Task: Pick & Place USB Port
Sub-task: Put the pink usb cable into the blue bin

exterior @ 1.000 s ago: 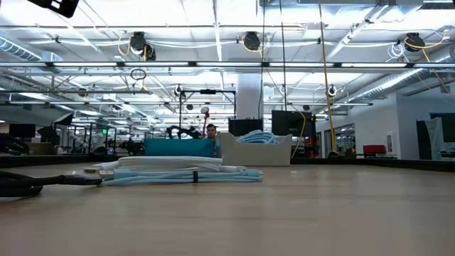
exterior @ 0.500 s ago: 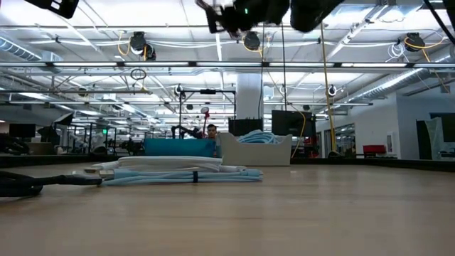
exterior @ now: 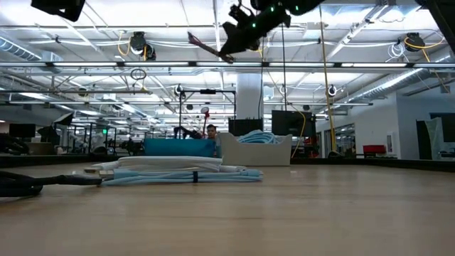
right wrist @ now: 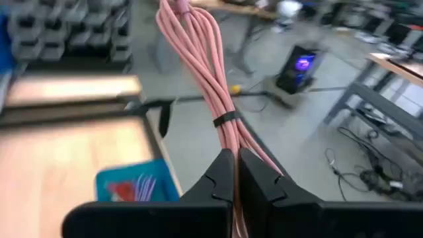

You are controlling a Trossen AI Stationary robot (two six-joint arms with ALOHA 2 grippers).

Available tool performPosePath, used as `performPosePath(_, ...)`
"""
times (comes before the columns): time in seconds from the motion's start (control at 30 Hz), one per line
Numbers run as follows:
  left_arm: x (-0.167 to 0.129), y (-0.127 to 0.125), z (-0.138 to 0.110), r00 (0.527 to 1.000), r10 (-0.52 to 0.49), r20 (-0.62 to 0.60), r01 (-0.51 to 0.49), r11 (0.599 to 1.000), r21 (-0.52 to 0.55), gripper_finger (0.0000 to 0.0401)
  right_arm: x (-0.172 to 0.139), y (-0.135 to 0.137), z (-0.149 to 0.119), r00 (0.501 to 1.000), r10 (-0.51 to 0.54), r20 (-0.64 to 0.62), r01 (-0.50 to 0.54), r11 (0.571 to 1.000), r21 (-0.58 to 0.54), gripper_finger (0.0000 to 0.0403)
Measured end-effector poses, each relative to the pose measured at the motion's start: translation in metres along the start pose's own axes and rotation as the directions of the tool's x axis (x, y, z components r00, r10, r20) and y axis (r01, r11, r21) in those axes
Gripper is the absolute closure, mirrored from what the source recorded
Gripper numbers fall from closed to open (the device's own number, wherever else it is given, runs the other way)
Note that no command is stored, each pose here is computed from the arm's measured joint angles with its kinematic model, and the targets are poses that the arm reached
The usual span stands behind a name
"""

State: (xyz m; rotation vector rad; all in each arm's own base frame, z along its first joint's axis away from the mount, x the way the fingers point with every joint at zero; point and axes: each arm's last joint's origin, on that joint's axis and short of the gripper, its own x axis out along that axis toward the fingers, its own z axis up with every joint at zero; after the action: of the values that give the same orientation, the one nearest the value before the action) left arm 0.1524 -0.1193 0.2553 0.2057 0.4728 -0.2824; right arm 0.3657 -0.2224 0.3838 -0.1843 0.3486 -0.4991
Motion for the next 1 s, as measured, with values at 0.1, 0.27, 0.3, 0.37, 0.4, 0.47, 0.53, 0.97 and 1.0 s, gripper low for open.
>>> performPosePath(0.1,0.002,0.005,0.0,1.0,0.023,-0.004,-0.023,1.0,-0.012,0.0217,-0.006,0.003,0.017,0.996,0.043,-0.081,-0.051,0.993,-0.103,0.0403)
performPosePath(0.27,0.004,0.01,0.0,0.999,0.034,-0.011,-0.034,0.999,-0.025,0.0217,-0.007,0.009,0.017,0.957,0.189,-0.219,-0.222,0.965,-0.14,0.0403)
performPosePath(0.3,0.004,0.01,0.0,0.999,0.032,-0.012,-0.032,0.999,-0.025,0.0217,-0.006,0.011,0.014,0.945,0.215,-0.247,-0.253,0.958,-0.133,0.0403)
performPosePath(0.37,0.004,0.011,0.0,0.999,0.035,-0.017,-0.035,0.999,-0.026,0.0217,0.002,0.016,0.004,0.921,0.245,-0.303,-0.294,0.948,-0.125,0.0403)
performPosePath(0.4,0.004,0.011,-0.001,0.999,0.035,-0.021,-0.036,0.999,-0.024,0.0217,0.007,0.019,-0.003,0.907,0.25,-0.338,-0.305,0.945,-0.12,0.0403)
performPosePath(0.47,0.004,0.011,-0.001,0.999,0.036,-0.025,-0.036,0.999,-0.02,0.0217,0.021,0.025,-0.018,0.877,0.26,-0.404,-0.329,0.938,-0.11,0.0403)
performPosePath(0.53,0.004,0.011,-0.001,0.999,0.036,-0.027,-0.036,0.999,-0.016,0.0217,0.038,0.035,-0.033,0.856,0.253,-0.451,-0.34,0.933,-0.121,0.0403)
performPosePath(0.97,0.005,0.014,-0.002,0.998,0.045,-0.037,-0.045,0.999,0.008,0.0217,0.092,0.064,-0.069,0.863,0.26,-0.434,-0.346,0.929,-0.131,0.0403)
performPosePath(1.0,0.005,0.015,-0.002,0.998,0.046,-0.037,-0.046,0.999,0.006,0.0217,0.093,0.063,-0.069,0.865,0.258,-0.43,-0.342,0.931,-0.128,0.0403)
